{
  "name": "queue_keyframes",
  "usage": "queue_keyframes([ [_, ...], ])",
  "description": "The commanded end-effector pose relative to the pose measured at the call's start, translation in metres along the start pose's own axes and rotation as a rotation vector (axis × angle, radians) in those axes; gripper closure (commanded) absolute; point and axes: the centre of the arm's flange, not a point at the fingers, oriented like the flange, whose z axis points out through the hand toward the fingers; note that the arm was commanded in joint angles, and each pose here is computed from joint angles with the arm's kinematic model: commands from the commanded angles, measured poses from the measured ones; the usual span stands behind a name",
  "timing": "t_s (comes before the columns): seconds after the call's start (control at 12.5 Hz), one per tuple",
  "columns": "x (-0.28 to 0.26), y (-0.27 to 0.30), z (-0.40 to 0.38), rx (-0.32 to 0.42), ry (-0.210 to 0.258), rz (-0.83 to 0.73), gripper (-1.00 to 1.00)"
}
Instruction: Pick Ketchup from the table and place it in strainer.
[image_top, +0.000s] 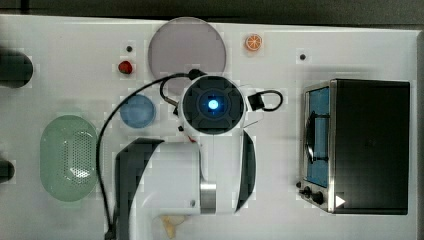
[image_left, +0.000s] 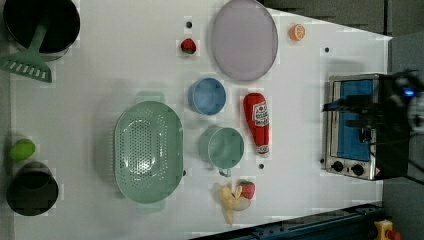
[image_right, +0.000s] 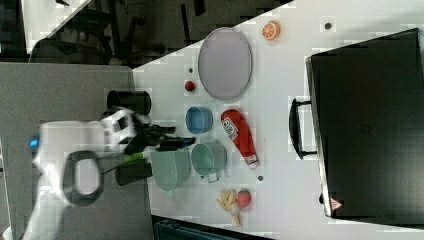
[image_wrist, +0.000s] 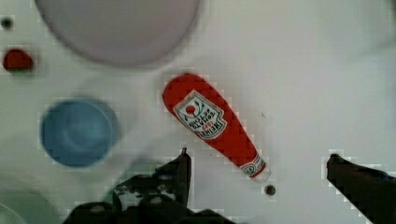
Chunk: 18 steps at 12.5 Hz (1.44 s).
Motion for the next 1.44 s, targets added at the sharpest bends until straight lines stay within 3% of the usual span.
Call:
queue_keyframes([
  [0.08, -0.006, -0.003, 0.034, 0.003, 0.039, -0.325, -1.0],
  [0.4, -0.01, -0.011, 0.106, 0.014, 0.062, -0.606, -1.0],
  [1.28, -0.015, -0.008, 0.237, 0.052, -0.001, -0.595, -1.0],
  [1.36, -0.015, -0.009, 0.241, 0.054, 0.0, -0.593, -0.93],
  [1.44, -0.013, -0.008, 0.242, 0.056, 0.015, -0.59, -0.69],
])
